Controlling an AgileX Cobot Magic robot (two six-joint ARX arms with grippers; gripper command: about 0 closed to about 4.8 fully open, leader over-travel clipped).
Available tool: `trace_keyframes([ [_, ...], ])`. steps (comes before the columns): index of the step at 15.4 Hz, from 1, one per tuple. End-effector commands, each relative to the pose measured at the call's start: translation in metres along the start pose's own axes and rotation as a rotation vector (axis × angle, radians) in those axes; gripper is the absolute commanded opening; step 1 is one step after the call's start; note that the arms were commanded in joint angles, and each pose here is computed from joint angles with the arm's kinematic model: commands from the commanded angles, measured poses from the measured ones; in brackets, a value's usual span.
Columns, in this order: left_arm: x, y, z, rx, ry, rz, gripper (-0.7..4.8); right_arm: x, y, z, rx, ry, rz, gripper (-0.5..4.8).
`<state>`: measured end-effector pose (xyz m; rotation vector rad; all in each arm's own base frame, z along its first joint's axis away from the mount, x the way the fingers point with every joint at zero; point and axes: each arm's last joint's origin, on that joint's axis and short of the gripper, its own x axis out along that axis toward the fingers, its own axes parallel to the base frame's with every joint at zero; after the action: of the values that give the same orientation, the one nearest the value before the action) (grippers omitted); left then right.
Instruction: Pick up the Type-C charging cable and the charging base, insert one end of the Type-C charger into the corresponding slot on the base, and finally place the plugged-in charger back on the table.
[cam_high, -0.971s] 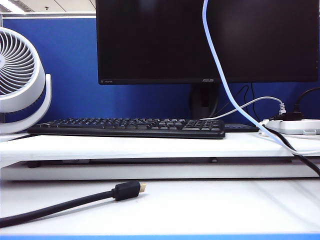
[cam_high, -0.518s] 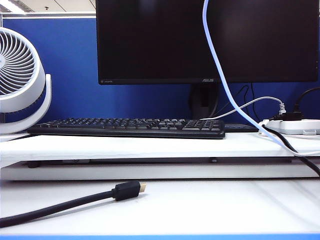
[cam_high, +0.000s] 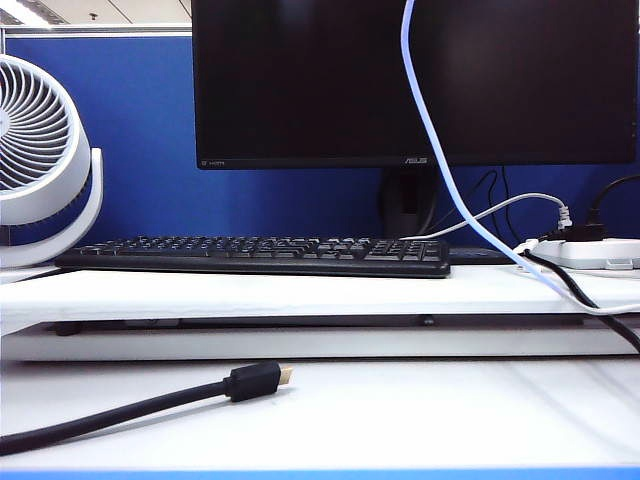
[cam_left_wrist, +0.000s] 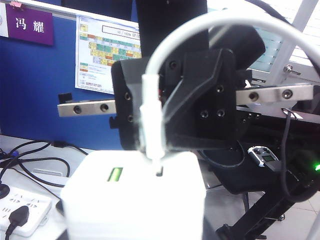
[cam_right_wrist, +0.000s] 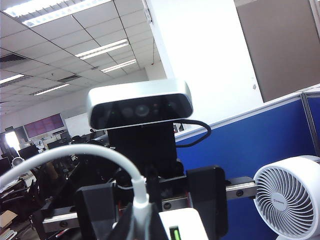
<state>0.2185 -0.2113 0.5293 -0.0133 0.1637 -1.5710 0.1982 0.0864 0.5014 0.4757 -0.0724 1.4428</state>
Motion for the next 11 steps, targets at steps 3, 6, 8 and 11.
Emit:
trace_keyframes([
  [3, -0.0027, -0.0040, 0.0058, 0.036, -0.028, -0.009, -0.06, 0.0002, -0.0001, -0.0021, 0.040, 0.038, 0.008, -0.05],
  [6, -0.0026, -0.0038, 0.0049, 0.035, -0.022, -0.009, -0.06, 0.0003, -0.0004, -0.0024, 0.045, 0.041, 0.006, -0.05],
  [8, -0.0026, -0.0038, 0.0048, 0.035, -0.021, -0.009, -0.06, 0.0003, 0.0001, -0.0023, 0.043, 0.040, 0.008, -0.05],
  [11, -0.0025, -0.0036, 0.0023, 0.046, -0.002, 0.000, -0.06, -0.0009, 0.0065, 0.0007, 0.006, 0.022, 0.018, -0.05],
])
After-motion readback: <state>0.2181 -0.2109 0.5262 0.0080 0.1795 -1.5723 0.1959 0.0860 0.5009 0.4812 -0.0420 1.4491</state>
